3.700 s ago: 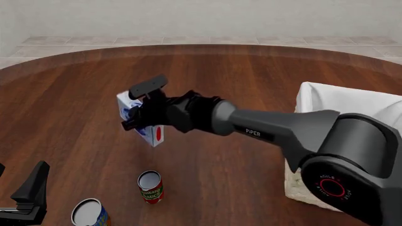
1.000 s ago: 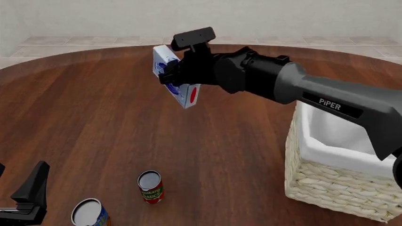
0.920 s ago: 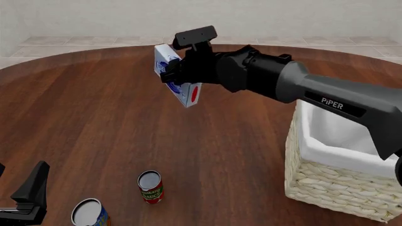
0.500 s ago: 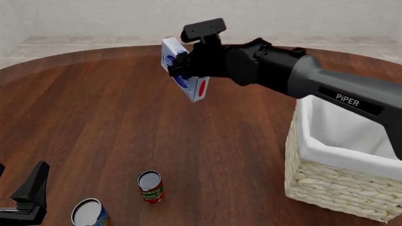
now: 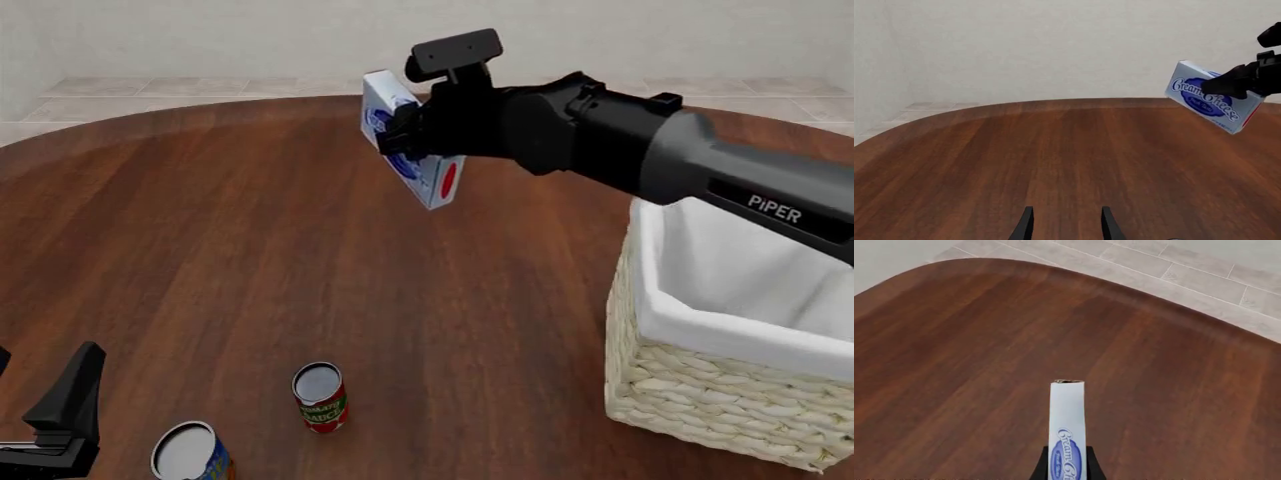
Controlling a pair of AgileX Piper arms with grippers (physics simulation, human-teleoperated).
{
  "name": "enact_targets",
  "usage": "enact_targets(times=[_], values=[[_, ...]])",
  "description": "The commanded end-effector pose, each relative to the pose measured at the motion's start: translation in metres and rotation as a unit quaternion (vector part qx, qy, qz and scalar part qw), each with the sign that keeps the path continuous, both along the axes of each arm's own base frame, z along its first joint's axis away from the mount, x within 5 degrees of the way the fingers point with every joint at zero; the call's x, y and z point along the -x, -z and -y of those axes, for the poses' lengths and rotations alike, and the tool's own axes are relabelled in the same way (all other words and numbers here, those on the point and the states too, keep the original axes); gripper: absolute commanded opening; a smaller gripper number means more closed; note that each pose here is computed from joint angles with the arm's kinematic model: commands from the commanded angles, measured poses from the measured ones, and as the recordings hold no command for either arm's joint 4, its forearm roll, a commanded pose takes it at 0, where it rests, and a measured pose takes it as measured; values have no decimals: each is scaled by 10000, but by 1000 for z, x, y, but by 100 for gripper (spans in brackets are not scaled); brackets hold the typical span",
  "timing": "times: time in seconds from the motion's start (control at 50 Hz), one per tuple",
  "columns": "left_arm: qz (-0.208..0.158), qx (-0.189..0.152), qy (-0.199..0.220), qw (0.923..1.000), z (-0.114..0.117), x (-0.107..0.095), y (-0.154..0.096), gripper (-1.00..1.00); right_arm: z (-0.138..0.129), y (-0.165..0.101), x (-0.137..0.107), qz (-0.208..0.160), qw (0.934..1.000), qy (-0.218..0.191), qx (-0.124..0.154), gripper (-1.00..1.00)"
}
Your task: Pick up the cream cheese box, and put it in the basket.
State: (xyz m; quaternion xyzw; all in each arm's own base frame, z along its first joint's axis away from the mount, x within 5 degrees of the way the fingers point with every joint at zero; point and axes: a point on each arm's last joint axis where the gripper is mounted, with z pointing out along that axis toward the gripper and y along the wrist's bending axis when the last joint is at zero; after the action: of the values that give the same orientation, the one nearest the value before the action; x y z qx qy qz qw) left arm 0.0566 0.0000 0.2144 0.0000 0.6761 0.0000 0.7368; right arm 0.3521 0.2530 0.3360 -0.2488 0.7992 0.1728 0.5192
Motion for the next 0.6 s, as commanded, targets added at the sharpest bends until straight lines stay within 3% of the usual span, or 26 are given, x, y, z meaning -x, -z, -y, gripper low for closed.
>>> enact_targets(times=[0.02, 0.6], values=[[0, 0, 0, 10000, 0, 0, 0, 100, 11, -9, 6, 107, 9999, 67, -65, -100], [0, 0, 0, 10000, 0, 0, 0, 100, 30, -28, 24, 376, 9992, 76, -103, -100]])
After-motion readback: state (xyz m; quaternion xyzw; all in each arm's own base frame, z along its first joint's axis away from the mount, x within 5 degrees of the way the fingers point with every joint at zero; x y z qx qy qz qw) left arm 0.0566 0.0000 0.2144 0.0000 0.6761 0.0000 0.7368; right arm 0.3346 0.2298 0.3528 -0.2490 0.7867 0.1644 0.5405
